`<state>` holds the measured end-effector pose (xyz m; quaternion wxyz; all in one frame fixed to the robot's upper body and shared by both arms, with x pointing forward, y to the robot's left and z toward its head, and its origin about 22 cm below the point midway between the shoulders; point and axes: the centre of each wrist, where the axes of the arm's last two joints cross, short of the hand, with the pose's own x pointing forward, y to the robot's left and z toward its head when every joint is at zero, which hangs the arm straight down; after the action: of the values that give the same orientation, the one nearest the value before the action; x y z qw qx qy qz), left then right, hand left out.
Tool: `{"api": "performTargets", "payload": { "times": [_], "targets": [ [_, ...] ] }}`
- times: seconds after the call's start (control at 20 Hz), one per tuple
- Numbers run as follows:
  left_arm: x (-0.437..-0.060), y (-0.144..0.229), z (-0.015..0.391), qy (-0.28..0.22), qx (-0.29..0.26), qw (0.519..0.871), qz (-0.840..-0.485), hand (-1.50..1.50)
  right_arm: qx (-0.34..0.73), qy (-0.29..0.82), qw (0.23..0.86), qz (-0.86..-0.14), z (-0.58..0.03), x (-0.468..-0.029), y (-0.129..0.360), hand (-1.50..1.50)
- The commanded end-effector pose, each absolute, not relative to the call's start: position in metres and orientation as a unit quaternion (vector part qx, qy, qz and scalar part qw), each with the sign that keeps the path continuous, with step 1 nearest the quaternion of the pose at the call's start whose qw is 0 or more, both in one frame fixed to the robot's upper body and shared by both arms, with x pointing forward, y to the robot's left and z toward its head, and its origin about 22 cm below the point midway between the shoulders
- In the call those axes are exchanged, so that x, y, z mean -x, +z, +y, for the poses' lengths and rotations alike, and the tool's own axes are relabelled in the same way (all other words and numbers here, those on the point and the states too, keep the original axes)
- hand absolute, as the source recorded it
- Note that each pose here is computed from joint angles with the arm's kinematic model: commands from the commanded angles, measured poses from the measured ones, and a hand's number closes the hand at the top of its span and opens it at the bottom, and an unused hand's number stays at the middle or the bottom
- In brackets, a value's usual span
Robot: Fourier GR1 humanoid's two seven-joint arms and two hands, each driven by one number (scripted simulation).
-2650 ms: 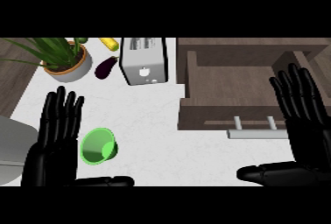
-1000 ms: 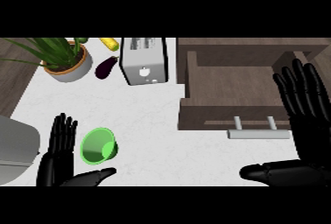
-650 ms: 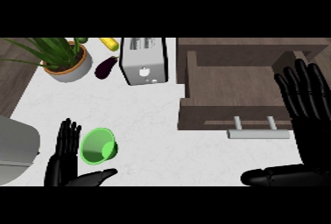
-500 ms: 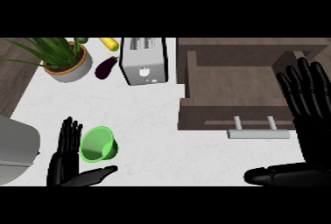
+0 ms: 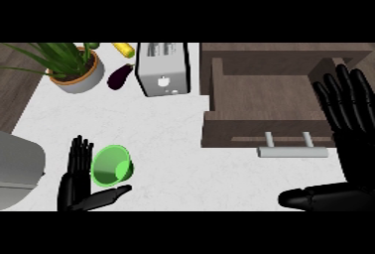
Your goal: Pick up the cup, place it into the drawer and close the drawer
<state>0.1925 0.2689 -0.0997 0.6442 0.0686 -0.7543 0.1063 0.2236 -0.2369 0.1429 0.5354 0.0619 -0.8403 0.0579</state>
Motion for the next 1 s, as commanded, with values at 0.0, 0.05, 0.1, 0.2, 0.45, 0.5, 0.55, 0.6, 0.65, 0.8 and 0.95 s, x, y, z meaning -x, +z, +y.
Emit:
{"api": "performTargets", "payload": {
  "times": [0.0,0.05,0.1,0.2,0.45,0.5,0.55,0.6,0.65,0.8,0.95],
  "targets": [
    [-0.181,-0.123,0.278,0.109,-0.079,0.646,-0.751,-1.50,-0.065,0.061,0.533,-0.841,-0.254,-0.229,0.135,-1.50],
    [-0.181,-0.133,0.278,0.110,-0.070,0.653,-0.746,-1.50,-0.065,0.057,0.537,-0.839,-0.255,-0.217,0.136,-1.50],
    [-0.177,-0.133,0.265,0.108,-0.075,0.651,-0.748,-1.50,-0.065,0.053,0.538,-0.839,-0.243,-0.226,0.138,-1.50],
    [-0.206,-0.120,0.264,0.107,-0.068,0.655,-0.745,-1.50,-0.055,0.060,0.538,-0.839,-0.241,-0.223,0.151,-1.50],
    [-0.203,-0.134,0.300,0.104,-0.068,0.652,-0.748,-1.50,-0.064,0.058,0.534,-0.841,-0.225,-0.211,0.148,-1.50],
    [-0.185,-0.130,0.286,0.101,-0.059,0.657,-0.745,-1.50,-0.066,0.053,0.540,-0.837,-0.235,-0.197,0.147,-1.50],
    [-0.197,-0.150,0.280,0.111,-0.050,0.650,-0.750,-1.50,-0.062,0.051,0.538,-0.839,-0.223,-0.233,0.135,-1.50],
    [-0.207,-0.131,0.293,0.103,-0.055,0.645,-0.755,-1.50,-0.072,0.056,0.535,-0.840,-0.222,-0.204,0.151,-1.50],
    [-0.193,-0.143,0.267,0.105,-0.039,0.643,-0.758,-1.50,-0.067,0.053,0.538,-0.839,-0.223,-0.234,0.145,-1.50],
    [-0.203,-0.148,0.279,0.114,-0.037,0.641,-0.758,-1.50,-0.072,0.059,0.532,-0.842,-0.237,-0.215,0.154,-1.50],
    [-0.202,-0.154,0.271,0.125,-0.031,0.641,-0.757,-1.50,-0.078,0.061,0.533,-0.840,-0.233,-0.217,0.141,-1.50]
  ]
}}
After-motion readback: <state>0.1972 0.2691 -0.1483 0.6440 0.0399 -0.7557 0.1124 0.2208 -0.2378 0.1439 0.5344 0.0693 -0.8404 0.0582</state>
